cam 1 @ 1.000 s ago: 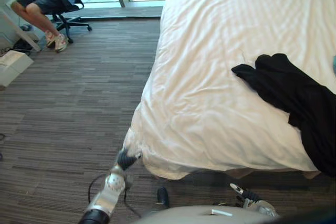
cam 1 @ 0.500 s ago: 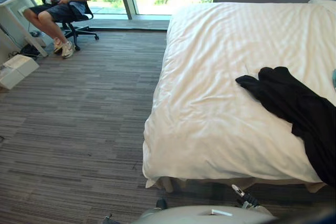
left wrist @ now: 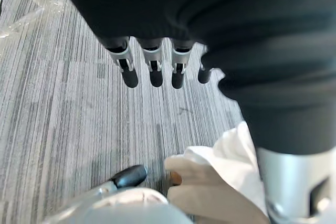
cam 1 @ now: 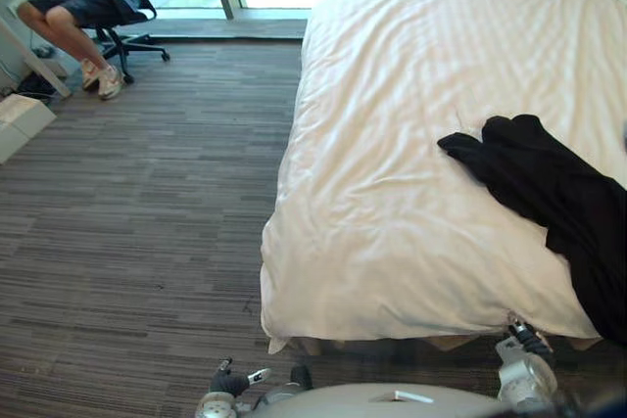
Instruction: Tidy the bed and pick cloth on bed and put in laundry
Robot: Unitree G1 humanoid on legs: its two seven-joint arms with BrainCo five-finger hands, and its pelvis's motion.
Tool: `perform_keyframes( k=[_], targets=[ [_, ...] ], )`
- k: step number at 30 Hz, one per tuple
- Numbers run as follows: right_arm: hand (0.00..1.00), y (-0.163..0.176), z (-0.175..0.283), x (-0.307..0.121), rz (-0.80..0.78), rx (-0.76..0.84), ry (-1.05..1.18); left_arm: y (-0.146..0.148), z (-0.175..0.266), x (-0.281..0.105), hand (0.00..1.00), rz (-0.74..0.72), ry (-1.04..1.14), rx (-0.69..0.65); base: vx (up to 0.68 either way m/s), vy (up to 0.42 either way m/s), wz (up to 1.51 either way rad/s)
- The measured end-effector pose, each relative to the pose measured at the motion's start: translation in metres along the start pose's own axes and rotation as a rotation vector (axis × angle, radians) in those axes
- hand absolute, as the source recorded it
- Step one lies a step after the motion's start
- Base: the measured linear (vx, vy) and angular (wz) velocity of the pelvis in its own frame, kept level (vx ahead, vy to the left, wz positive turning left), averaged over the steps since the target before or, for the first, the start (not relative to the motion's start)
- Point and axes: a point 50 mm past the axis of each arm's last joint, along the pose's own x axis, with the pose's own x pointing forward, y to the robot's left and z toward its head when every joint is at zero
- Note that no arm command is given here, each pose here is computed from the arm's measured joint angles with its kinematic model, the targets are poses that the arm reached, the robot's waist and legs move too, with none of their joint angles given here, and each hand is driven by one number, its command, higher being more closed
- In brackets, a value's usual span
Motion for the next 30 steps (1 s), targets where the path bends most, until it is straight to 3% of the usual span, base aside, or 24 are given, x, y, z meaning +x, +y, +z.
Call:
perform_keyframes(
  k=[4, 6, 9, 16, 19, 30],
  targets=[
    [1.00, 0.046, 0.050, -0.007, 0.231, -0.065, -0.282, -0.002, -0.001, 0.000, 0.00, -0.006, 0.009, 0.010, 0.06, -0.026, -0.09],
    [1.00, 0.087, 0.112, -0.040, 0.577, -0.059, -0.649, -0.004, -0.004, -0.002, 0.00, -0.006, 0.017, -0.001, 0.02, -0.016, -0.05],
    [1.00, 0.121, 0.142, -0.073, 0.916, -0.078, -0.673, -0.004, -0.014, -0.007, 0.00, 0.008, 0.021, 0.013, 0.00, -0.004, 0.03],
    [1.00, 0.170, 0.101, -0.148, 1.537, -0.234, -0.509, -0.003, -0.022, -0.010, 0.00, 0.028, 0.013, 0.006, -0.05, 0.001, 0.09],
    [1.00, 0.187, 0.078, -0.178, 1.726, -0.290, -0.416, -0.001, -0.023, -0.011, 0.00, 0.037, -0.002, 0.015, -0.13, 0.003, 0.20],
    [1.00, 0.206, -0.017, -0.266, 2.152, -0.561, 0.037, -0.005, -0.026, -0.009, 0.00, -0.055, 0.102, 0.035, -0.08, 0.016, 0.14]
  ],
)
